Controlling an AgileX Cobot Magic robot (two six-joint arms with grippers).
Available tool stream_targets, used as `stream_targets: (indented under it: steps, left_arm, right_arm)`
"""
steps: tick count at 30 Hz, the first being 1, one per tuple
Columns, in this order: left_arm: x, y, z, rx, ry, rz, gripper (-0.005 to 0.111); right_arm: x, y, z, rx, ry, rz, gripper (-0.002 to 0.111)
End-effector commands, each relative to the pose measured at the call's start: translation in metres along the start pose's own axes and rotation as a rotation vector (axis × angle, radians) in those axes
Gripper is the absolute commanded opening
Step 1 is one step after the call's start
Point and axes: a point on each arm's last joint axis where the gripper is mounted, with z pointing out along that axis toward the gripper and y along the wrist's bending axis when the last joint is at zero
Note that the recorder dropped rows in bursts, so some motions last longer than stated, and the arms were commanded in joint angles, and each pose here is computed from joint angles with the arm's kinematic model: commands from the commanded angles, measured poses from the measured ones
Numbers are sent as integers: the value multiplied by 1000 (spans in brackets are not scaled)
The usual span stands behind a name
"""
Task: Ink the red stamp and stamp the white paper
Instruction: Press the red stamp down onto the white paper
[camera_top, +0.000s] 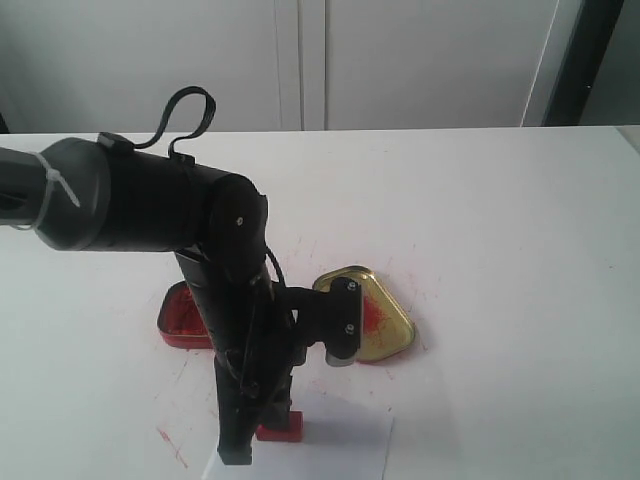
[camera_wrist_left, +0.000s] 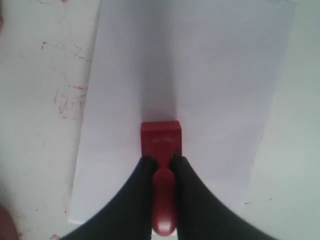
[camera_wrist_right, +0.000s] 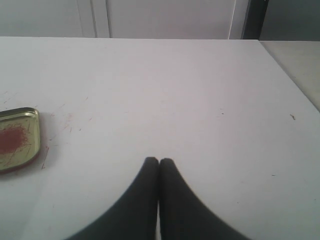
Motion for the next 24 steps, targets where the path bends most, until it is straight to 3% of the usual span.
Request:
stream_targets:
  steps: [1,12,17,24]
  left_arm:
    - [0,-5,-9,3,-3,1,0]
    - [-2,-5,-16,-31,-17,-5,0]
    - [-6,-8,-14,-133,82,34,0]
    - [-9,-10,-7,-158,121,36,0]
  right_arm:
    - [1,0,0,-1,-12,6,0]
    - [1,0,0,-1,-12,6,0]
    - [1,0,0,-1,-12,6,0]
    - [1,0,0,-1,-12,6,0]
